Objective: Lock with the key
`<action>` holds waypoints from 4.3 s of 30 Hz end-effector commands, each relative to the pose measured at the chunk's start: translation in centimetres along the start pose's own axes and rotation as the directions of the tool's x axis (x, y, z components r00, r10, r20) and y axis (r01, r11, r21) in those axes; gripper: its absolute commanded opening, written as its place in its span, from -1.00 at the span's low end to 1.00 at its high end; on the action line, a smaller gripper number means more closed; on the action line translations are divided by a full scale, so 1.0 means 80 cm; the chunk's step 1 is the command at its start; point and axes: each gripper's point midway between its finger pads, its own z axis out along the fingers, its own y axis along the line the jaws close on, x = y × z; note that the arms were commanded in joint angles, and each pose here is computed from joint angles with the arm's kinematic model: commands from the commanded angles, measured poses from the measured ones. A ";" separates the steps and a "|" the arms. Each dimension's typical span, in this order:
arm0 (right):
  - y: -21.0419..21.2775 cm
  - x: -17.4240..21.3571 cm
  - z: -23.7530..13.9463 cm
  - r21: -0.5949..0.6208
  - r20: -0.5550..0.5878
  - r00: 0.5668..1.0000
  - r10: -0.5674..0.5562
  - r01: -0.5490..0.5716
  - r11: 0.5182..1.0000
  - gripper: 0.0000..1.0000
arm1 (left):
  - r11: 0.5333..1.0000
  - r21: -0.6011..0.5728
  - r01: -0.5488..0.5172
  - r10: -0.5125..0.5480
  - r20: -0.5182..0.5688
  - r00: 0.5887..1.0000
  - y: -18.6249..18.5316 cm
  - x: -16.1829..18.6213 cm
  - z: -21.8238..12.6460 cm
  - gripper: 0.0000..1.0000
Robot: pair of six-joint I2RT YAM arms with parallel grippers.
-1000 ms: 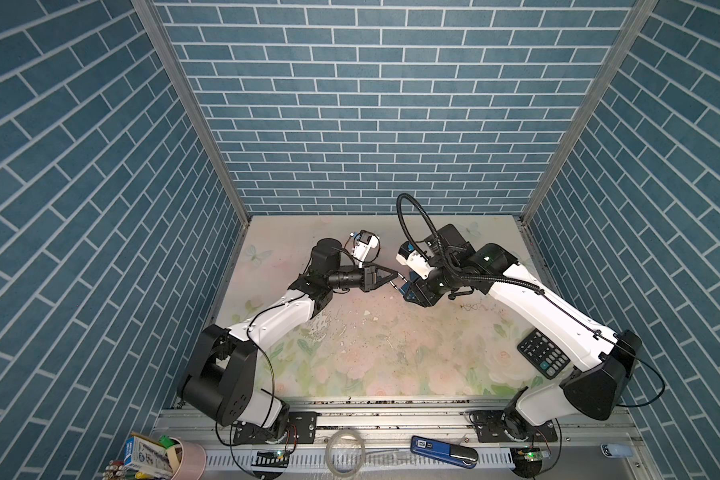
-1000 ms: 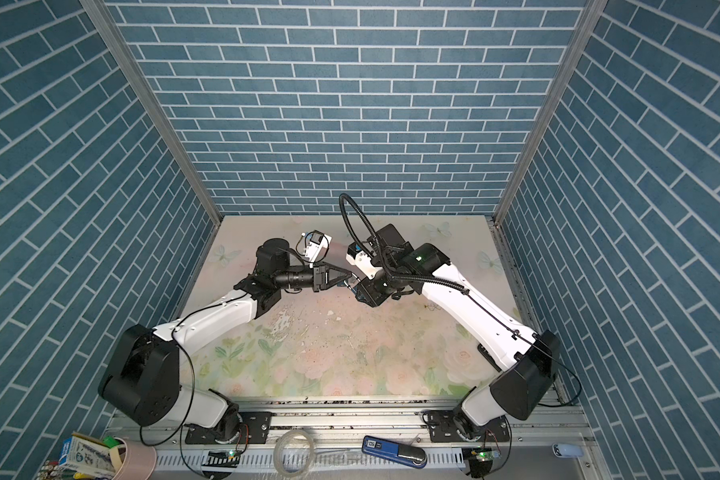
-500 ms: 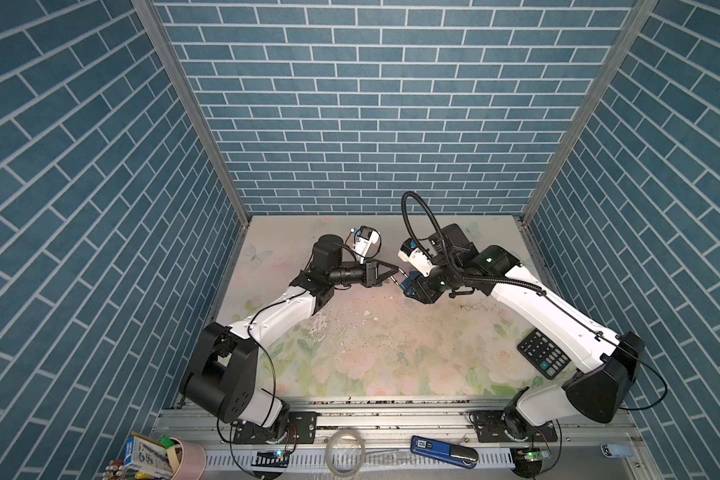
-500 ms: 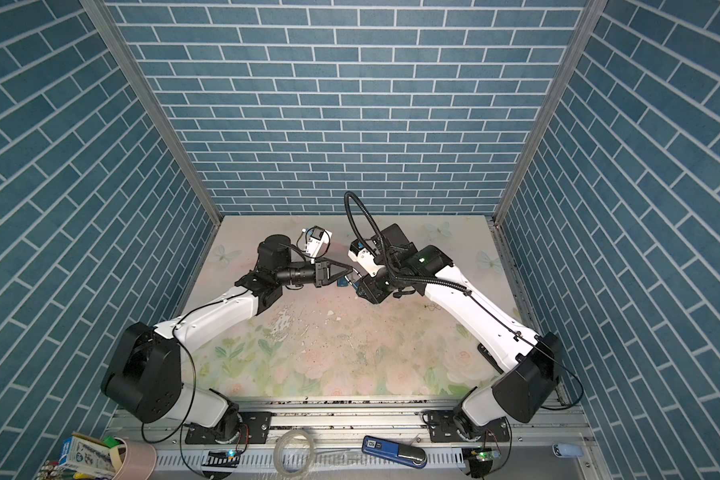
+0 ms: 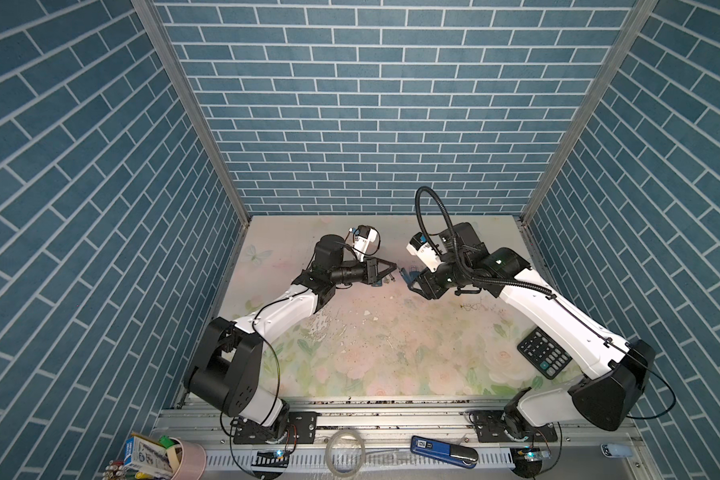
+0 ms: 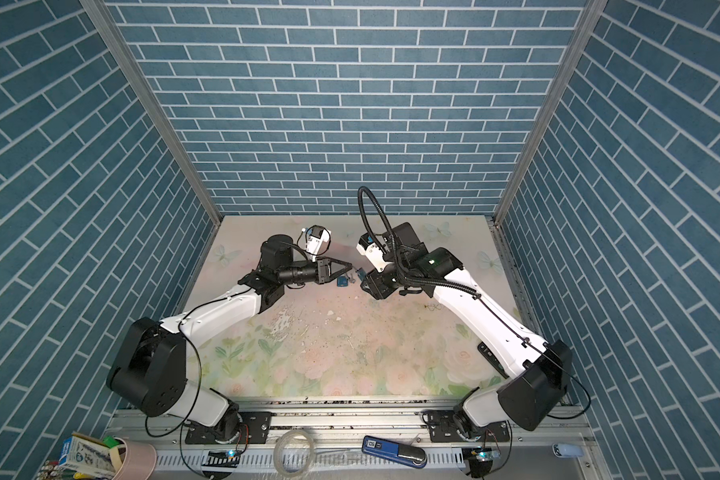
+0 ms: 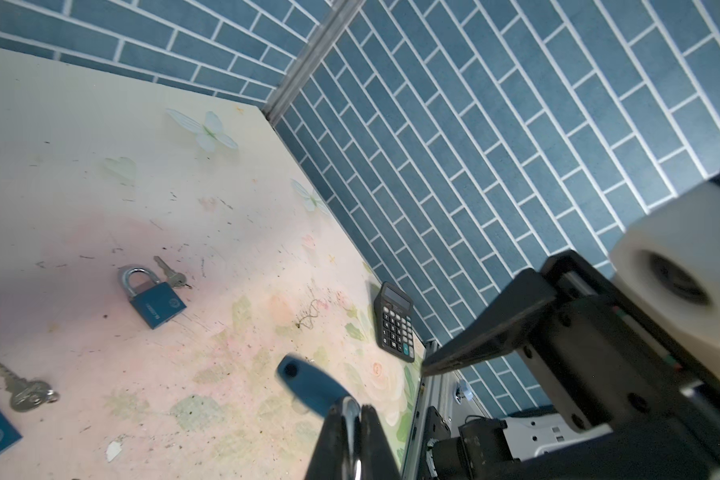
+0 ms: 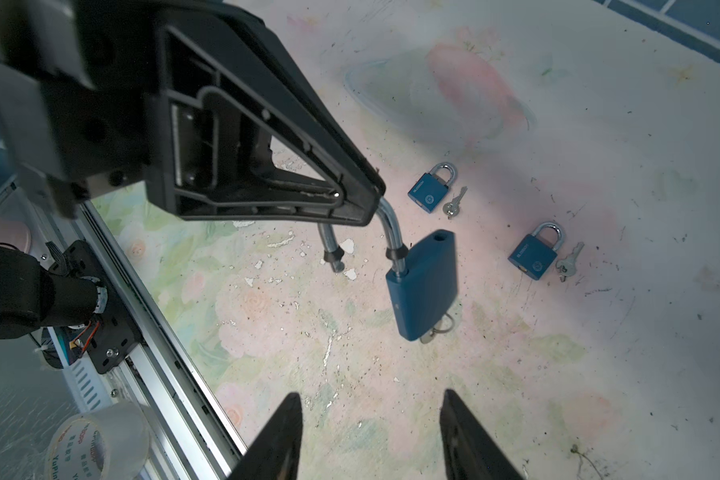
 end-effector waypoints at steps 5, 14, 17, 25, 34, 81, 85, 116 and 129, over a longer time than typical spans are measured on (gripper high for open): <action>-0.006 -0.004 -0.016 0.008 0.069 0.997 0.034 -0.035 0.999 0.09 | 0.998 0.023 -0.060 0.058 0.080 0.995 -0.022 -0.033 -0.006 -1.00; -0.018 0.000 -0.054 0.029 0.343 0.912 0.225 -0.250 0.968 0.06 | 0.995 -0.098 -0.022 0.047 0.252 0.966 -0.044 -0.071 -0.044 -1.00; -0.020 -0.003 -0.066 -0.019 0.486 0.831 0.269 -0.297 0.955 0.06 | 0.989 -0.146 -0.004 0.050 0.314 0.948 -0.056 -0.079 -0.055 -1.00; -0.015 -0.032 -0.046 -0.196 0.627 0.678 0.382 -0.337 0.921 0.04 | 0.974 -0.211 0.088 0.008 0.415 0.910 -0.081 -0.094 -0.063 -1.00; 0.003 -0.049 -0.045 -0.248 0.785 0.530 0.320 -0.204 0.947 0.04 | 0.937 -0.225 0.266 -0.119 0.511 0.851 -0.081 -0.097 -0.078 -1.00; 0.052 -0.103 0.019 -0.374 0.772 0.581 0.258 0.087 0.923 -0.11 | 0.919 -0.131 0.372 -0.243 0.555 0.795 -0.104 -0.095 -0.108 -1.00; 0.053 -0.104 0.018 -0.375 0.773 0.581 0.255 0.095 0.922 -0.15 | 0.918 -0.130 0.375 -0.248 0.552 0.796 -0.103 -0.094 -0.107 -1.00; 0.061 -0.118 -0.010 -0.417 0.783 0.558 0.275 0.144 0.897 -0.89 | 0.903 -0.165 0.396 -0.265 0.512 0.817 -0.078 -0.074 -0.099 -1.00; 0.060 -0.134 -0.046 -0.528 0.716 0.595 0.366 0.119 0.841 -1.00 | 0.957 -0.154 0.246 -0.176 0.365 0.914 -0.077 -0.042 -0.071 -1.00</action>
